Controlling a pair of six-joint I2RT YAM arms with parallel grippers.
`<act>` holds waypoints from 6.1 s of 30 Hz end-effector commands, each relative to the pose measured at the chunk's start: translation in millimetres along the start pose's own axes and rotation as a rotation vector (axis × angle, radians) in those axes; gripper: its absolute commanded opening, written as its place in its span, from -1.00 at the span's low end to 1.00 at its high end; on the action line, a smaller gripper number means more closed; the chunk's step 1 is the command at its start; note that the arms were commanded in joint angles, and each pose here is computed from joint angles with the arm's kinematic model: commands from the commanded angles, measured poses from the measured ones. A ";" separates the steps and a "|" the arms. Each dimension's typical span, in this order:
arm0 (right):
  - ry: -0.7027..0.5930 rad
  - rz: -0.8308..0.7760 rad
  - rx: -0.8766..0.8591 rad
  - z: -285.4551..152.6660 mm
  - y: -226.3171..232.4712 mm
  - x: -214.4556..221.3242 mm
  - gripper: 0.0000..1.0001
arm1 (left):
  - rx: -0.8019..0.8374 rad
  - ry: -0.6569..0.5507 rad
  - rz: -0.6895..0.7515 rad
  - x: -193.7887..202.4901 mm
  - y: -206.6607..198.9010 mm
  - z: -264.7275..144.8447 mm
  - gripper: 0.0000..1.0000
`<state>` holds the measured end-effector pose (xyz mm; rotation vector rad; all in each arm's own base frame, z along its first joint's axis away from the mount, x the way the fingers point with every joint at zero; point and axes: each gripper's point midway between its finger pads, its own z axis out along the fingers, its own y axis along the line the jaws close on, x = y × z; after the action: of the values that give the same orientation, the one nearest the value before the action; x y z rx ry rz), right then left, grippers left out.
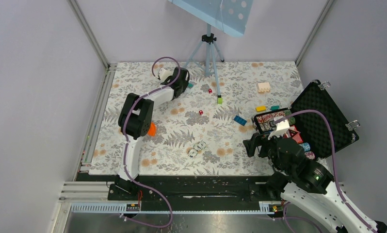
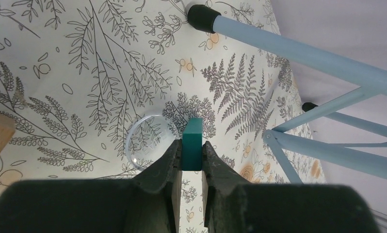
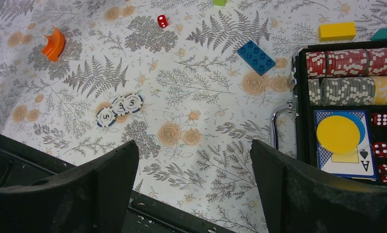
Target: Pack up texas hold em set
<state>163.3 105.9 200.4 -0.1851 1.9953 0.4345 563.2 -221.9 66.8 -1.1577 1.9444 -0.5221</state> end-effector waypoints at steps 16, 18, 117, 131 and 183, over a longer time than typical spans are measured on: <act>-0.007 0.013 0.013 2.1 -1.4 0.4 0.83 | -0.129 -0.135 0.137 -34.6 36.8 -54.0 -1.00; -0.008 0.014 0.012 2.2 -1.2 0.4 0.84 | -0.143 -0.148 0.131 -37.9 42.9 -58.7 -1.00; 0.210 0.470 0.897 102.3 -159.7 -40.1 0.99 | 0.486 0.437 0.672 26.3 83.6 -264.5 0.98; 0.372 0.515 0.776 123.2 -105.6 29.6 0.86 | 0.519 0.478 0.663 37.3 84.1 -268.7 0.98; 0.181 0.466 1.013 165.0 -140.8 79.6 -0.43 | 0.489 0.513 0.657 45.2 101.8 -266.3 0.97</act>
<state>269.9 40.4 12.8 0.9063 2.3314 -0.3813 282.7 -218.0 132.1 -0.0695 2.3110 -0.8785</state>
